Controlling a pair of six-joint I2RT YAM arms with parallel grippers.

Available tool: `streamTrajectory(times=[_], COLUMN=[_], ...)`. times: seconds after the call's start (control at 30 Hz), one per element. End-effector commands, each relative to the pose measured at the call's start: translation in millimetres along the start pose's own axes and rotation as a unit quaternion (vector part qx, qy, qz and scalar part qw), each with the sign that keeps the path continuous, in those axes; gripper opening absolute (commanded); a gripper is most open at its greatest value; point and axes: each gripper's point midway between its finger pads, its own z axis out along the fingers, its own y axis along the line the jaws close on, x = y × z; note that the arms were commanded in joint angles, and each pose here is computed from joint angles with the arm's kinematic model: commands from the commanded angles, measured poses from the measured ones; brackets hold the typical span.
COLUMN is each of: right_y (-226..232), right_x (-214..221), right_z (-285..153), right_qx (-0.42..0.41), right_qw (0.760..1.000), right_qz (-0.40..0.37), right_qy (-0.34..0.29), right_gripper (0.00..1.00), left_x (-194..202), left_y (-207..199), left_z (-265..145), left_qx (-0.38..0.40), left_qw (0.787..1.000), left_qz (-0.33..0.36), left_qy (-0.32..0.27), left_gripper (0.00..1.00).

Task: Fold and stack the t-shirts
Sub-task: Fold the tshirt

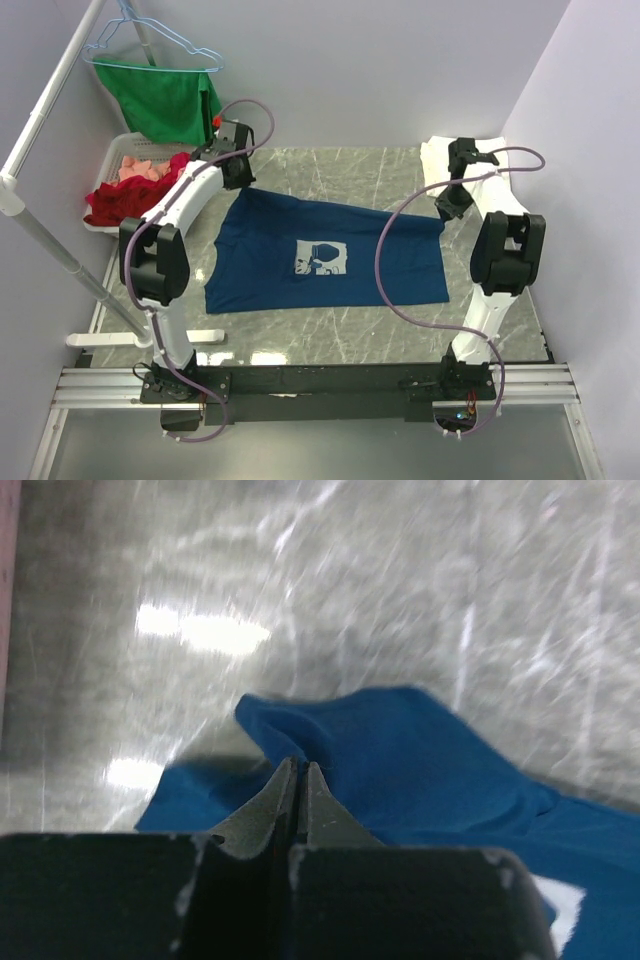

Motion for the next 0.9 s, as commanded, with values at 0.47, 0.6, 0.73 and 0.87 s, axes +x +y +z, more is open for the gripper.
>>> streamTrajectory(times=[0.47, 0.6, 0.73, 0.87], right_y=[-47.1, -50.8, -53.9, -57.2], right_x=[44.1, 48.1, 50.3, 53.7], right_z=[-1.3, 1.8, 4.2, 6.4], right_qx=[0.020, 0.024, 0.032, 0.039], right_qw=[1.000, 0.999, 0.999, 0.999], right_qz=[0.021, 0.021, 0.017, 0.017], right_qy=[0.005, 0.008, 0.010, 0.016], right_gripper=[0.00, 0.00, 0.00, 0.00], left_x=[36.2, 54.9, 76.0, 91.3], left_y=[36.1, 36.3, 39.9, 42.2], left_z=[-49.2, -46.1, -38.5, -36.2], left_qx=[-0.030, -0.017, -0.018, -0.019], left_qw=[0.999, 0.999, 0.997, 0.996], left_qz=[-0.021, -0.003, 0.018, 0.012], left_qy=[0.007, 0.033, 0.071, 0.092], left_gripper=[0.01, 0.01, 0.02, 0.03])
